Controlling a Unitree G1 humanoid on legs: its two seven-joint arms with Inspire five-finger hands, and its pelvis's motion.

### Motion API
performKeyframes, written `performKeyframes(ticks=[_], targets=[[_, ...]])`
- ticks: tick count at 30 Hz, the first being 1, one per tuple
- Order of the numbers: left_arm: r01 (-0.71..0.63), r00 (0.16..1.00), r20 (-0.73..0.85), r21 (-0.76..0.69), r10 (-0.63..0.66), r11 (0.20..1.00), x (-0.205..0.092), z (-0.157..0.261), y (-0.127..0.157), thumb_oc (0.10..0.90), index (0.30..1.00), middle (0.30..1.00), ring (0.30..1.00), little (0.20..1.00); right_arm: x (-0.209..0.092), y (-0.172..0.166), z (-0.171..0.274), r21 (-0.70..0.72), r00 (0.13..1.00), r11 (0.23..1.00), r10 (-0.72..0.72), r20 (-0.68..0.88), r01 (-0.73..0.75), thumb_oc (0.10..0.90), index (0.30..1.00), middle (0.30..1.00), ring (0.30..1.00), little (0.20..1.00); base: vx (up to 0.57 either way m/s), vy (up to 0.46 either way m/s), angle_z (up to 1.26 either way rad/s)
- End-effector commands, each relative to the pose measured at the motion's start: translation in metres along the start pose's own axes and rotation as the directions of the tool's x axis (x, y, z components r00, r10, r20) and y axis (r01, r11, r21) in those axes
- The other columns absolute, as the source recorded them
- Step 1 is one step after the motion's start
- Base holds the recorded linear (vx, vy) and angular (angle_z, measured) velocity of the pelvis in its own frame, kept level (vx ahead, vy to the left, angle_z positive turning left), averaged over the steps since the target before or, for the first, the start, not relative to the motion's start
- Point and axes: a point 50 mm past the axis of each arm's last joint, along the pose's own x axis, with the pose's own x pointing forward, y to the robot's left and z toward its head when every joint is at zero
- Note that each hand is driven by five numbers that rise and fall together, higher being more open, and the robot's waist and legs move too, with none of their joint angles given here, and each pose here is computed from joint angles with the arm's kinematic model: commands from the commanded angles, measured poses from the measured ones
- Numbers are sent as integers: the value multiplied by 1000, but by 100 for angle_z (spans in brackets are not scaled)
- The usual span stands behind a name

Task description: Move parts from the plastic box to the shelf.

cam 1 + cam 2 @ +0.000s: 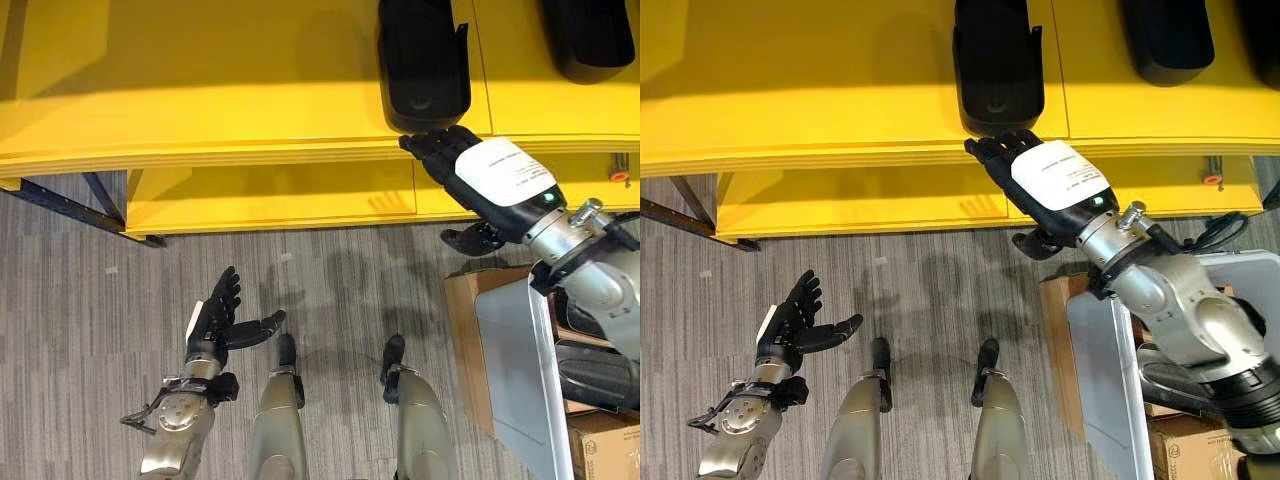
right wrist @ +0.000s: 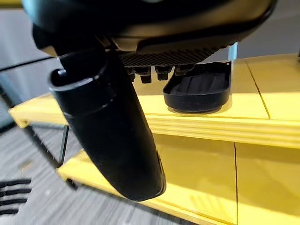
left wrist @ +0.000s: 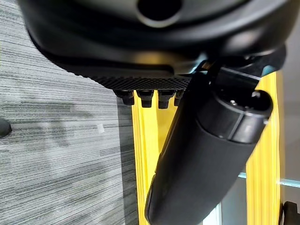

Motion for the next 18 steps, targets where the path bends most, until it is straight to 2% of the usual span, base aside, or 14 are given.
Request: performKeyframes(ticks=[1,14,18], targets=[[49,989,135,59,-57,997,-11,27,1,900,1000,1000,1000,1000,5,-50,21,3,977,987,-159,140,160,900,1000,1000,1000,1000,0,0,0],[69,987,145,34,-73,997,-10,28,2,900,1000,1000,1000,1000,11,-49,20,129,983,991,-46,175,24,900,1000,1000,1000,1000,0,0,0],[80,986,145,29,-84,996,-9,29,0,900,1000,1000,1000,1000,15,-42,10,170,991,985,-12,133,-11,900,1000,1000,1000,1000,0,0,0]])
